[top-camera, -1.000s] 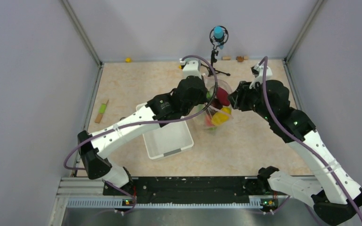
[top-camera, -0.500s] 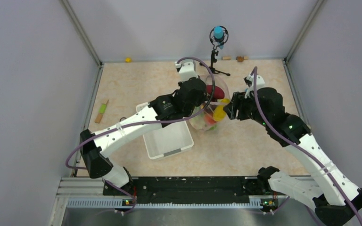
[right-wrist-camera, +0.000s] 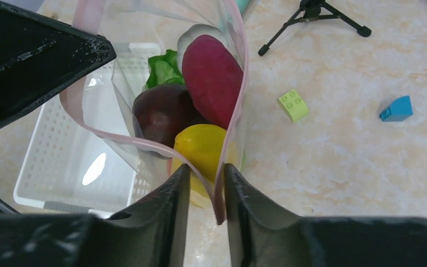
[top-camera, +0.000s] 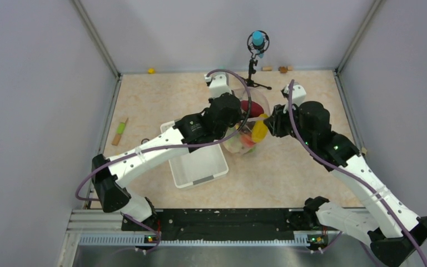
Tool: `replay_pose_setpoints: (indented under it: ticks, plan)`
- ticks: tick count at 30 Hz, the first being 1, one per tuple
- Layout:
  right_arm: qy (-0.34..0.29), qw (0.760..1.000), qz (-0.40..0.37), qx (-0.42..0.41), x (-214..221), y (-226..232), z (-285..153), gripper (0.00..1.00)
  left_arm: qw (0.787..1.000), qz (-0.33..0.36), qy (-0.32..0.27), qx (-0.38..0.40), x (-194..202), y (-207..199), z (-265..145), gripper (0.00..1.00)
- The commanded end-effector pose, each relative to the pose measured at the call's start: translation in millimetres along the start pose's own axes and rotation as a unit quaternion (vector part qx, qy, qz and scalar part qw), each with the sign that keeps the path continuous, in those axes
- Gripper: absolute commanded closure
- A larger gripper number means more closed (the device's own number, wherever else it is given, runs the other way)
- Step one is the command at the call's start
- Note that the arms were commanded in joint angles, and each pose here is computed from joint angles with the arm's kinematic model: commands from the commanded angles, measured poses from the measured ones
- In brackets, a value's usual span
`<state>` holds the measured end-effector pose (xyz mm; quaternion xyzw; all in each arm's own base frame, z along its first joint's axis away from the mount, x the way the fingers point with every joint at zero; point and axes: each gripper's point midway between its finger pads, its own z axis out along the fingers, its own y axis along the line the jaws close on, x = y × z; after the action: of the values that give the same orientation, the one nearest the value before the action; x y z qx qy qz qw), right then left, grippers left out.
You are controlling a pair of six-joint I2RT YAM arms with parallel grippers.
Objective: Place the food in the zip-top bag and seal the zipper
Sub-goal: Adjust the zipper food storage bag at the center of the board.
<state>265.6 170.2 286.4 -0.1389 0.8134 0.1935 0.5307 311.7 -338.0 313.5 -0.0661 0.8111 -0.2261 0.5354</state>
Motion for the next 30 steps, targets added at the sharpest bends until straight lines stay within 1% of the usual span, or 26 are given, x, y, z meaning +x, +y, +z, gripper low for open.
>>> replay_pose_setpoints:
  ticks: [1,4,5,6,7,8,10,11,13,15,17,19,21,22,23,24,25,27,30]
  plan:
    - [-0.022,0.999,-0.005,-0.024,-13,8,2,0.76,0.999,-0.025,-0.037,0.015,-28,-5,-11,1.00]
    - [-0.021,1.000,-0.005,-0.022,-12,7,2,0.91,0.999,-0.019,-0.038,0.015,-29,-6,-10,1.00]
    - [-0.024,1.000,-0.005,-0.020,-15,7,1,0.92,0.999,-0.015,-0.038,0.016,-29,-6,-10,0.97]
    - [-0.027,0.999,-0.006,-0.018,-17,6,-1,0.94,0.999,-0.009,-0.039,0.017,-30,-5,-10,0.90]
    - [-0.030,0.999,-0.008,-0.015,-19,5,-2,0.97,0.999,0.001,-0.040,0.020,-31,-5,-12,0.78]
    - [-0.034,0.999,-0.009,-0.016,-22,6,-3,0.98,0.999,0.011,-0.041,0.021,-32,-4,-14,0.60]
    - [-0.038,0.999,-0.009,-0.019,-25,7,-4,0.98,0.999,0.028,-0.043,0.011,-37,4,-18,0.32]
    - [-0.038,0.999,-0.007,-0.020,-27,8,-4,0.98,0.998,0.036,-0.049,0.003,-41,10,-20,0.24]
    - [-0.037,0.999,-0.007,-0.026,-27,10,-4,1.00,0.997,0.050,-0.056,-0.013,-45,30,-23,0.14]
    - [-0.036,0.999,-0.003,-0.021,-27,9,-4,1.00,0.995,0.070,-0.068,-0.009,-52,48,-29,0.09]
    - [-0.037,0.999,0.001,-0.017,-29,8,-4,1.00,0.992,0.095,-0.080,0.033,-57,56,-38,0.03]
    - [-0.037,0.999,0.005,-0.020,-30,10,-5,1.00,0.986,0.122,-0.084,0.079,-61,61,-45,0.03]
    - [-0.032,0.999,0.009,-0.018,-30,9,-5,1.00,0.985,0.123,-0.082,0.094,-70,80,-45,0.03]
    - [-0.030,0.999,0.010,-0.018,-31,10,-5,1.00,0.982,0.128,-0.076,0.119,-70,84,-46,0.03]
    - [-0.027,0.999,0.010,-0.017,-30,10,-5,1.00,0.976,0.139,-0.070,0.151,-69,85,-45,0.02]
    - [-0.024,1.000,0.009,-0.017,-30,9,-4,1.00,0.965,0.159,-0.048,0.202,-58,79,-47,0.03]
    - [-0.020,1.000,0.010,-0.017,-29,10,-3,1.00,0.958,0.182,-0.039,0.220,-52,81,-45,0.03]
    - [-0.013,1.000,0.012,-0.017,-27,10,-1,1.00,0.956,0.191,-0.034,0.222,-50,89,-37,0.03]
    - [-0.008,1.000,0.010,-0.015,-26,10,2,1.00,0.933,0.221,-0.032,0.282,-43,87,-33,0.02]
